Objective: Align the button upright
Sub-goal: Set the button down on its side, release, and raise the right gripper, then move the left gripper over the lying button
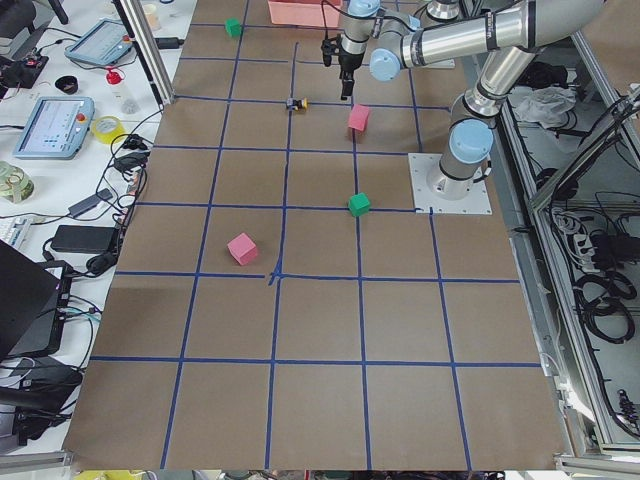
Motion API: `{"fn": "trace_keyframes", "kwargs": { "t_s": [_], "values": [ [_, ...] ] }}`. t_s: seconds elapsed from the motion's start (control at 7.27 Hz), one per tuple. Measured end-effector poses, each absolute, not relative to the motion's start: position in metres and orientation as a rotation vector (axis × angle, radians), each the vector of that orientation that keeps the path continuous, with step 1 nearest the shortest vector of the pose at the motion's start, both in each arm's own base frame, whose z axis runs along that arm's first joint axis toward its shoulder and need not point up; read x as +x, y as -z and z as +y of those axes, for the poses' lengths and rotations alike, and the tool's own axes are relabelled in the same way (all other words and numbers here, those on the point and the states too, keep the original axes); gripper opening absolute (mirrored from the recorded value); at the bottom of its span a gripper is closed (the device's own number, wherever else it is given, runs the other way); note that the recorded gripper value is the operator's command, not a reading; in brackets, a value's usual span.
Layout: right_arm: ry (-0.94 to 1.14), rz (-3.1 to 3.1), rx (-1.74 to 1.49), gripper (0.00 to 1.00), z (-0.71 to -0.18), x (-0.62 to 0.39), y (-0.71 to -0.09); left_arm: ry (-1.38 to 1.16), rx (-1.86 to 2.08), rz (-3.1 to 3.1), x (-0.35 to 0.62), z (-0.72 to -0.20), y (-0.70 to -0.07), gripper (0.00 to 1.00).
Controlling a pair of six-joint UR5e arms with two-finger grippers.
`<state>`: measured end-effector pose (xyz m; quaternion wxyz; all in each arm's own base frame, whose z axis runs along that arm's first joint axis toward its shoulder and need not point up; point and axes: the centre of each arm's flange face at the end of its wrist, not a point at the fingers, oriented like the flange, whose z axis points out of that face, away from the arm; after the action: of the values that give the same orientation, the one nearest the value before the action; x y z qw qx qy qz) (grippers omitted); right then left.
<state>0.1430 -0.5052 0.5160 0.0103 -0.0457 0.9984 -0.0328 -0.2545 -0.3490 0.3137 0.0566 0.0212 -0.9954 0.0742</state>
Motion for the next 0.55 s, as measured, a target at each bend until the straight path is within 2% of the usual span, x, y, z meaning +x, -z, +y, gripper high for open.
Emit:
{"fn": "trace_keyframes", "kwargs": {
  "t_s": [0.55],
  "values": [
    [0.166,3.110,-0.161,1.00,-0.516,0.140,-0.505,-0.476,-0.016,-3.003,-0.275,-0.341,-0.267,0.98]
  ]
}}
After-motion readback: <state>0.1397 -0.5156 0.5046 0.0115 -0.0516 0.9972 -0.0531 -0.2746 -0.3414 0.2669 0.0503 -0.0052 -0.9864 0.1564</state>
